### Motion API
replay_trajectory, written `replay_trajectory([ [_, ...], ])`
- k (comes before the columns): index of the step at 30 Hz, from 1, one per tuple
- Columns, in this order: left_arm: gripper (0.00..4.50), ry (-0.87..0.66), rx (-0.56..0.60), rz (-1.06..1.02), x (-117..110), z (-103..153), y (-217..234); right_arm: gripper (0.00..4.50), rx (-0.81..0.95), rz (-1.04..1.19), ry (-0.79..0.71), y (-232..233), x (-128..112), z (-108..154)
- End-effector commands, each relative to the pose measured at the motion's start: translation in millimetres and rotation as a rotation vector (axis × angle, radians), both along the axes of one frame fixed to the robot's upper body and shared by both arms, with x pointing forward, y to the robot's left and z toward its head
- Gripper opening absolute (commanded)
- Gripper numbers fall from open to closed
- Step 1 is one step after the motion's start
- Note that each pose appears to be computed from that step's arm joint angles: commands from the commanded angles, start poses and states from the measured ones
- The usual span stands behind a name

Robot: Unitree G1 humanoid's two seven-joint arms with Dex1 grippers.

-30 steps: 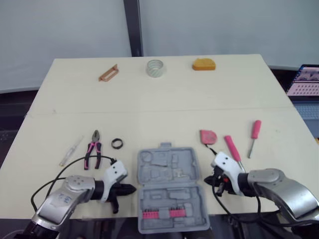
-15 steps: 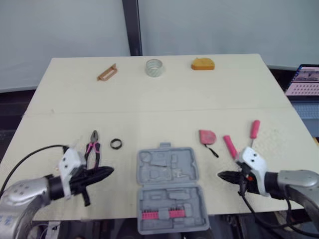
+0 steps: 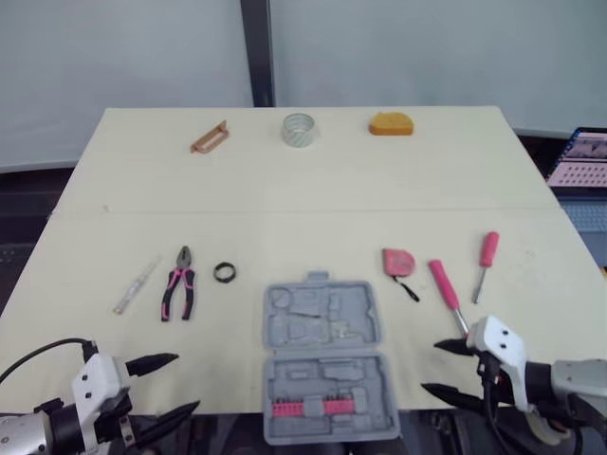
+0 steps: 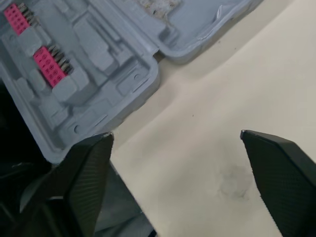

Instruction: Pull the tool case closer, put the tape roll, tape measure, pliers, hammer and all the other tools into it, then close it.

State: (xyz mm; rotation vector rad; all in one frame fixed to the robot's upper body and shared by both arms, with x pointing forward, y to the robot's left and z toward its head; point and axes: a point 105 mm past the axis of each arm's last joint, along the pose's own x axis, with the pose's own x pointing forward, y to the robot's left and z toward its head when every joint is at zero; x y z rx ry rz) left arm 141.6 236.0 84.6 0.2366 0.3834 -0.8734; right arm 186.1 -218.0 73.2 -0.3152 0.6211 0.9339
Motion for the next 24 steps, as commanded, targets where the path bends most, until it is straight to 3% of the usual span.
replay_trajectory([
  [1, 4.50, -0.020, 0.007, -0.005, -0.4, 2.2, -0.1, 4.40, 0.014, 0.022, -0.042, 1.6, 2.4, 6.7],
  [4, 4.50, -0.021, 0.000, -0.001, 1.9, 2.1, -1.2, 4.40, 0.037, 0.028, -0.092, 4.1, 6.3, 10.7],
  [7, 4.50, 0.040, 0.039, 0.012, 5.1, -4.1, 2.7, 4.40, 0.161, 0.035, -0.326, 15.6, 14.7, 36.5],
  [9, 4.50, 0.079, 0.042, 0.007, 11.1, -2.2, 2.4, 4.40, 0.246, 0.055, -0.405, 23.8, 14.0, 47.6],
  [17, 4.50, 0.144, 0.152, -0.047, 34.7, 10.9, 0.3, 4.40, 0.284, 0.128, -0.444, 42.5, 6.3, 36.9],
  [24, 4.50, 0.202, 0.496, -0.104, 77.3, 62.7, 9.7, 4.40, 0.273, 0.169, -0.449, 46.9, 14.9, 31.1],
])
